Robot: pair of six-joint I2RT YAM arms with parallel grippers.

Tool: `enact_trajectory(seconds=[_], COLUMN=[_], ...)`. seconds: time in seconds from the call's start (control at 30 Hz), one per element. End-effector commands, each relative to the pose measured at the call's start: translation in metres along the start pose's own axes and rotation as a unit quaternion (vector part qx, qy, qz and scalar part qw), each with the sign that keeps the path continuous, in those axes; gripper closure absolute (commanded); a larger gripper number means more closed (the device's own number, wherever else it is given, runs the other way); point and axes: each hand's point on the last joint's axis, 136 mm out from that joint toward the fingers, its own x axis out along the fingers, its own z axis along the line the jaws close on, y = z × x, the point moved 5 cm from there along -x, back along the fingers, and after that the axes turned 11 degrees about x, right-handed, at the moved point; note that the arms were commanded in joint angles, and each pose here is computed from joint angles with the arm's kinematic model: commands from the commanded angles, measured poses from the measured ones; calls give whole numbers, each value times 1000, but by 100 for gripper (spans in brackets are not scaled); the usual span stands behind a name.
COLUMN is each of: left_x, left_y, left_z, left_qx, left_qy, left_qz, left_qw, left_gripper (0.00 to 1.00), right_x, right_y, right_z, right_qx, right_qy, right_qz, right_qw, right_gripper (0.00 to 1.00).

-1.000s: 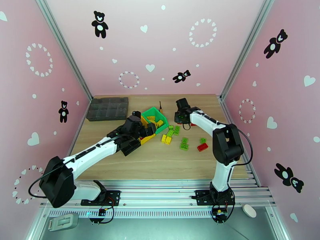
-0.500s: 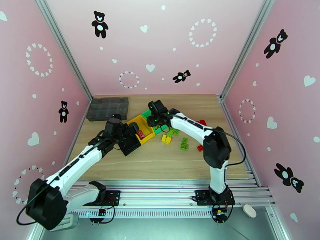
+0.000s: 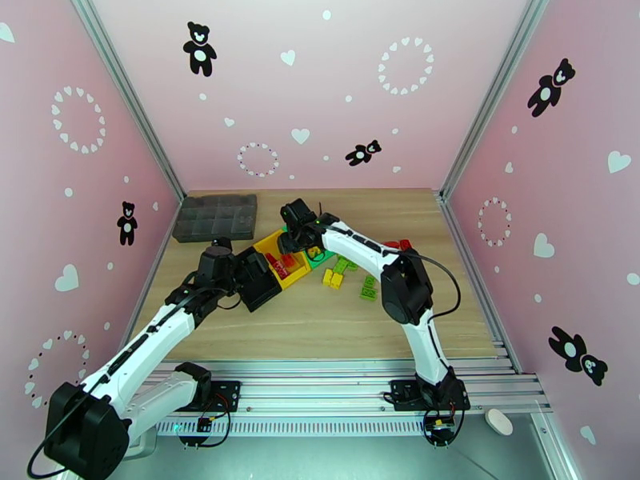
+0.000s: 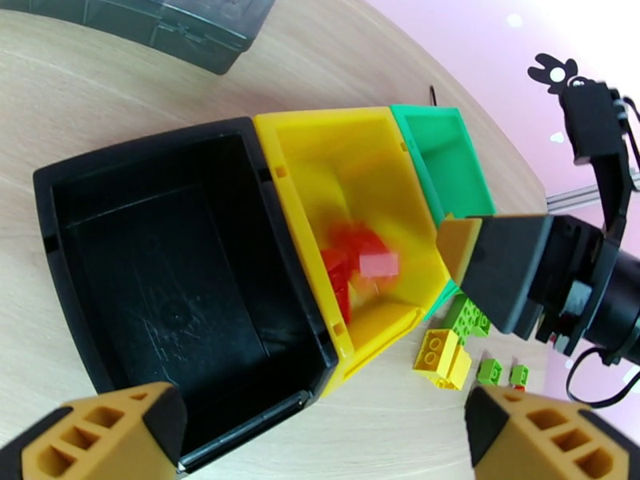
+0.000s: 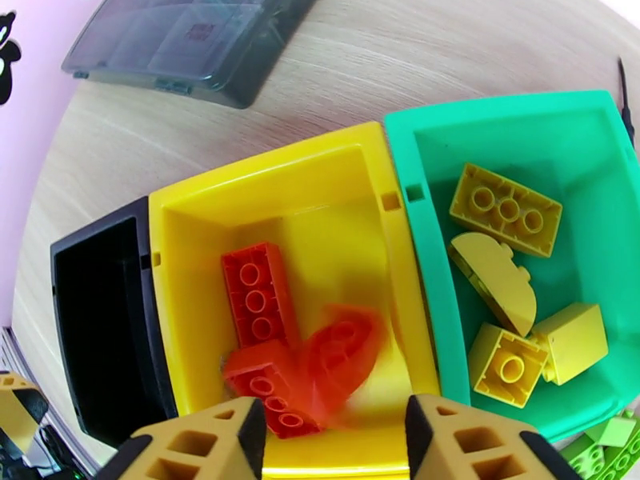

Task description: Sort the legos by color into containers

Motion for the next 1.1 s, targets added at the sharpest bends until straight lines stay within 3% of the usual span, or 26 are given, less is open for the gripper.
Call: enact_trajectory(seconds=[0.0,0.27,0.6,0.87,1.07], left_x=[1,12,44,70,80], left_y=[4,8,33,58,71], left_z=[1,-29,-102,-152,-176], left_qx=[-3,43,128,170,185], left_qy=[4,20,49,86,110], left_qz=[12,28,64,93,107], left_qw=[1000,998,989,977,971], left_gripper=[2,2,2,2,2], right_x=[-12,-45,-89,-130,-166], right_y=[-5,-9,5,58,112], right_z=[1,-26,-113,-184,-230], right_qx=[-6,7,112,216,294], right_qy=[8,42,110,183,268], right_qz=[-5,-42,-78,-90,-101], right_qw=[1000,998,985,955,912], right_gripper=[46,43,42,35,31])
